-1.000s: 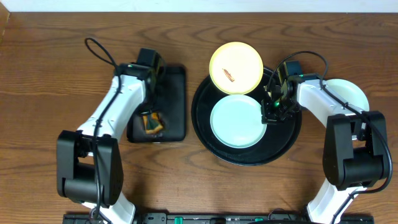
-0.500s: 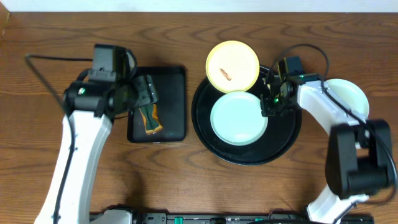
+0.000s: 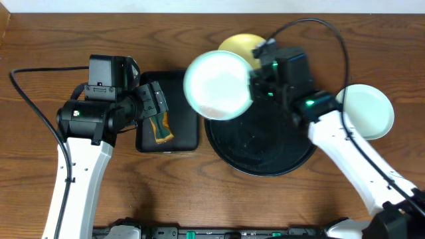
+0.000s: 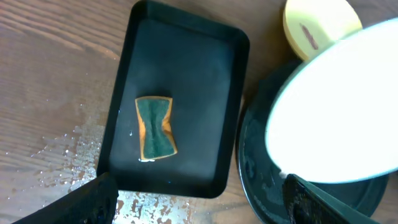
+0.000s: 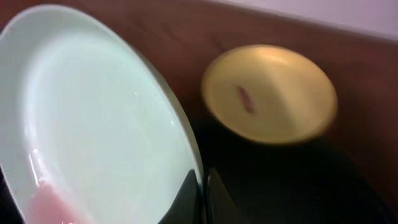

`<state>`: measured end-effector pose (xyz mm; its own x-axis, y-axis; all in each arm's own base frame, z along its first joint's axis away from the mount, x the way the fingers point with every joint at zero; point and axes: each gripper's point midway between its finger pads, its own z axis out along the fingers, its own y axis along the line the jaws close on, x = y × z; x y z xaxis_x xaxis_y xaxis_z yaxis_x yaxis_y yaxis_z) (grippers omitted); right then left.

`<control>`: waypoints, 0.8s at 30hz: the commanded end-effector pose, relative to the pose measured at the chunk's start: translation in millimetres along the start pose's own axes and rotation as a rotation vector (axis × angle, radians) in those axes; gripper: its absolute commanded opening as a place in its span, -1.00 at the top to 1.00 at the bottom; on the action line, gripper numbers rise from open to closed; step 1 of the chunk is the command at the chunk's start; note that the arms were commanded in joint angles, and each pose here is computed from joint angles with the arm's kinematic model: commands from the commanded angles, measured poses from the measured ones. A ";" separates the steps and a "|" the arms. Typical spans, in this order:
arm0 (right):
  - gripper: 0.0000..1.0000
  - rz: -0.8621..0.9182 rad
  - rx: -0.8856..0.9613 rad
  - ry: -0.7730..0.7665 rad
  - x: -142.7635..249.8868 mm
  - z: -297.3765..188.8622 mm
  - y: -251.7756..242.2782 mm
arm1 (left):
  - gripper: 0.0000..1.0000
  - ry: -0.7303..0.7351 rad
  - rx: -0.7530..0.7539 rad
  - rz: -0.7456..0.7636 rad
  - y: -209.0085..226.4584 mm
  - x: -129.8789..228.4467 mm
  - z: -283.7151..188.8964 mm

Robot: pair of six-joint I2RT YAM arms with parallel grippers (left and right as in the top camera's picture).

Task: Clean dirty plates on tray and stack at the side
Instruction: 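Lift the green plate off the round tray with the right gripper, then carry the green plate right and stack it on the other green plate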

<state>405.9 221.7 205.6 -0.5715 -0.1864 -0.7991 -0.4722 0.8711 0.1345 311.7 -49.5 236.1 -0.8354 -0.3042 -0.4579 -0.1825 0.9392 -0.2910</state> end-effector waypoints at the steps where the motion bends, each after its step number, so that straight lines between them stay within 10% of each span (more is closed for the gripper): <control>1: 0.98 -0.058 -0.034 -0.076 -14.6 16.7 31.0 | -0.71 -0.013 0.013 0.016 -2.6 -3.5 -5.3; 24: 0.98 -0.611 0.416 -0.328 -50.7 27.7 96.1 | -0.72 -0.013 0.013 0.016 -2.6 -3.5 -5.3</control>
<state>408.1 341.6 215.7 -0.0756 -0.5216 -0.8498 -0.4589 0.7749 -0.4347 311.8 -49.5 236.0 -0.8355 -0.3042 -0.4576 -0.1826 0.9392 -0.2909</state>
